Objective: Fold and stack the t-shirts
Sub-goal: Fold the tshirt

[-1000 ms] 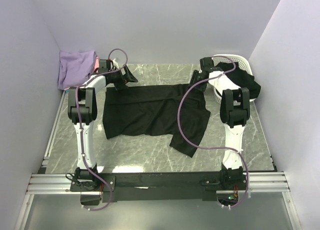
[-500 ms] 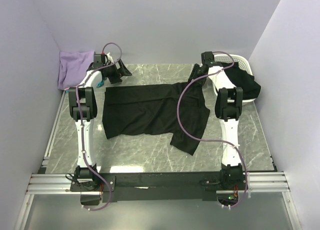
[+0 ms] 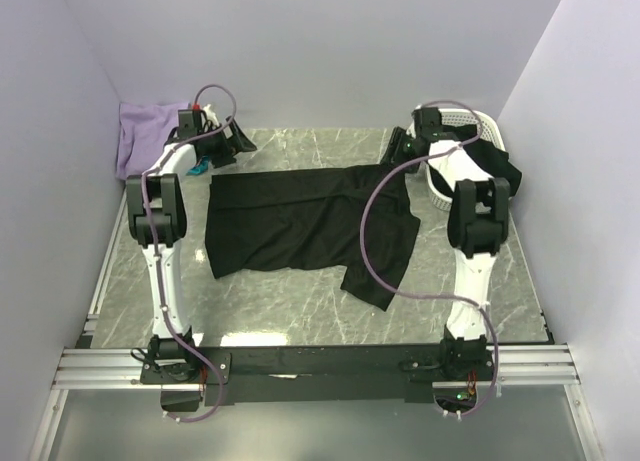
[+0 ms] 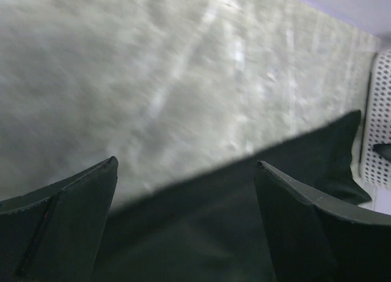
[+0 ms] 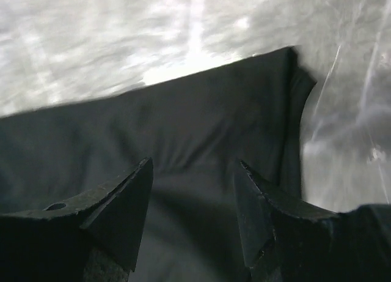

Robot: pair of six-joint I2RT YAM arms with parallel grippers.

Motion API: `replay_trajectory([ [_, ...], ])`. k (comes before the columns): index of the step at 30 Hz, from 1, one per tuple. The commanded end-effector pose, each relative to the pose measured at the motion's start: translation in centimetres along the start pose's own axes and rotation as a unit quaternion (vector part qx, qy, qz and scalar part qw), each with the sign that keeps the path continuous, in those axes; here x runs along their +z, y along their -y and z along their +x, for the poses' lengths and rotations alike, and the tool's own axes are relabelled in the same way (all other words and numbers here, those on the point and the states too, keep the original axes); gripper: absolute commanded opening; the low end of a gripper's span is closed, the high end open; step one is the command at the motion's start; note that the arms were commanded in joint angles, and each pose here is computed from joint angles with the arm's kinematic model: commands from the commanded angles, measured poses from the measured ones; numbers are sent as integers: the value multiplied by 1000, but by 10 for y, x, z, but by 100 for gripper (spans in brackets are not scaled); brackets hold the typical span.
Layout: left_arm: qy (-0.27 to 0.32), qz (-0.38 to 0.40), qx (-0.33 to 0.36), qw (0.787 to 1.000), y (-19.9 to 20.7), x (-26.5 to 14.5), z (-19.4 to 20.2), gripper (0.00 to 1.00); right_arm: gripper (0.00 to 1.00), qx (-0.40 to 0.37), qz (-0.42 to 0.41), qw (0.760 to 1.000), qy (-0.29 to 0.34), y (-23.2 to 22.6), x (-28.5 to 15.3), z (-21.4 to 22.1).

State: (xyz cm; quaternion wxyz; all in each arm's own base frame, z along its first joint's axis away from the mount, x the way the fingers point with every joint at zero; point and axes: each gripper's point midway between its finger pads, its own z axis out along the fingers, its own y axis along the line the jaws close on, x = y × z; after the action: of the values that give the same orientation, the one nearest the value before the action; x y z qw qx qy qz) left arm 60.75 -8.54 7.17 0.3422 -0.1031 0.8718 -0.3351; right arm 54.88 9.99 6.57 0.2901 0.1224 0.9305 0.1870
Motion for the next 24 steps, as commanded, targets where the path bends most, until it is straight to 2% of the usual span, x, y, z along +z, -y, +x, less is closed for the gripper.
replay_trajectory([
  [1,83,30,88,992,97,-52,-35,100,63,-95,-53,985,136,-75,-97,-54],
  [3,99,31,94,990,120,-73,-36,99,63,-113,-56,984,125,-89,-106,-36],
  [4,83,29,90,992,122,-70,-16,99,63,-112,-47,986,110,-88,-105,-25],
  [6,92,30,82,992,138,-87,-10,99,61,-130,-45,987,80,-95,-100,6],
  [7,69,32,75,994,135,-82,18,100,61,-136,-16,987,79,-88,-97,15],
  [8,85,47,85,992,151,-95,18,99,61,-144,-5,987,71,-90,-94,27],
  [9,83,46,80,992,153,-97,29,99,60,-168,7,984,55,-90,-89,51],
  [10,73,41,77,993,155,-100,50,100,60,-177,37,982,57,-83,-87,58],
  [13,72,29,76,994,155,-106,81,99,58,-203,64,976,33,-80,-77,89],
  [17,68,23,77,994,151,-110,100,99,54,-247,119,962,17,-65,-64,114],
  [24,59,18,75,995,144,-109,110,99,51,-284,172,943,8,-61,-49,126],
])
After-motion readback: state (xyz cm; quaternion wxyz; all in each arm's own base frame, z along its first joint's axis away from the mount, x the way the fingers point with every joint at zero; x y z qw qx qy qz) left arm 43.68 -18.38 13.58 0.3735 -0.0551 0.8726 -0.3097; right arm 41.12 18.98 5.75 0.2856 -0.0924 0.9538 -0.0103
